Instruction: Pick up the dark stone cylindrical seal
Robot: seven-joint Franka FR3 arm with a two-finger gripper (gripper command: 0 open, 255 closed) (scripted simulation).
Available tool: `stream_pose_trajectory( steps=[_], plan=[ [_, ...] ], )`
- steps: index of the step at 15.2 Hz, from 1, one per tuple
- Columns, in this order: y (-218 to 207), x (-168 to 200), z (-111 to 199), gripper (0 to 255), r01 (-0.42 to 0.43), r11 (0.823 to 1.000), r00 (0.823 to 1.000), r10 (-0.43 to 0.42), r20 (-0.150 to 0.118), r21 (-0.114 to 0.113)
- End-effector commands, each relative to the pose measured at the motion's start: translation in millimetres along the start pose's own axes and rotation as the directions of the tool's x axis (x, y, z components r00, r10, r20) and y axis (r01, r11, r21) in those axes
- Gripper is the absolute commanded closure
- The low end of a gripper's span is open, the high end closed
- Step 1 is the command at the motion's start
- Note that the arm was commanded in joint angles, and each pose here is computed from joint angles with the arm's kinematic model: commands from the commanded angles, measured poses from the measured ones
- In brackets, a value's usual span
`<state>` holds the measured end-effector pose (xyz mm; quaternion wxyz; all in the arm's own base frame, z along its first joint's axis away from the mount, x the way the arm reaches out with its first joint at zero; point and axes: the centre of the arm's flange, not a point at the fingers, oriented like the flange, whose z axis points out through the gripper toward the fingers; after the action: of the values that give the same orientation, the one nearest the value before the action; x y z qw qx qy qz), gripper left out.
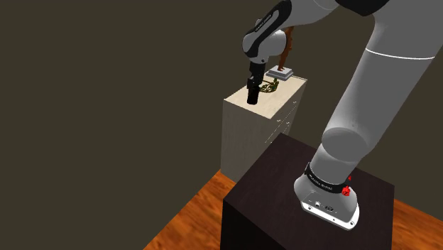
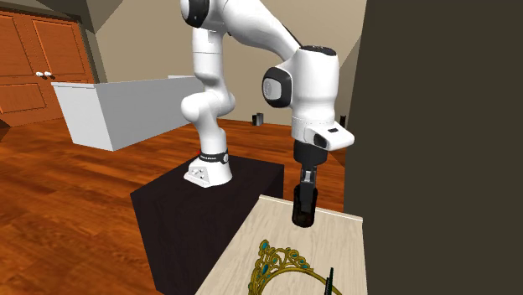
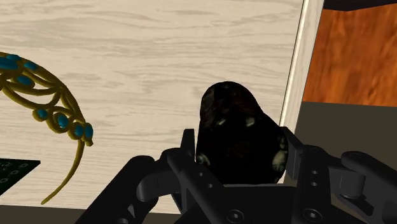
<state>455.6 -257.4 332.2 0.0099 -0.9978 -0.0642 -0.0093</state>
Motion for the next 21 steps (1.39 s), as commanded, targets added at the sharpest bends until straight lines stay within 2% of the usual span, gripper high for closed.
stream_pose_trajectory(
  steps=[1, 7, 21],
  plan=[
    [0, 0, 1, 255, -0.001, 1.000, 1.000, 0.001, 0.001, 0.000],
    [0, 0, 1, 255, -0.001, 1.000, 1.000, 0.001, 0.001, 0.000],
    [-1, 2, -73, 255, -0.001, 1.000, 1.000, 0.001, 0.001, 0.000]
  ],
)
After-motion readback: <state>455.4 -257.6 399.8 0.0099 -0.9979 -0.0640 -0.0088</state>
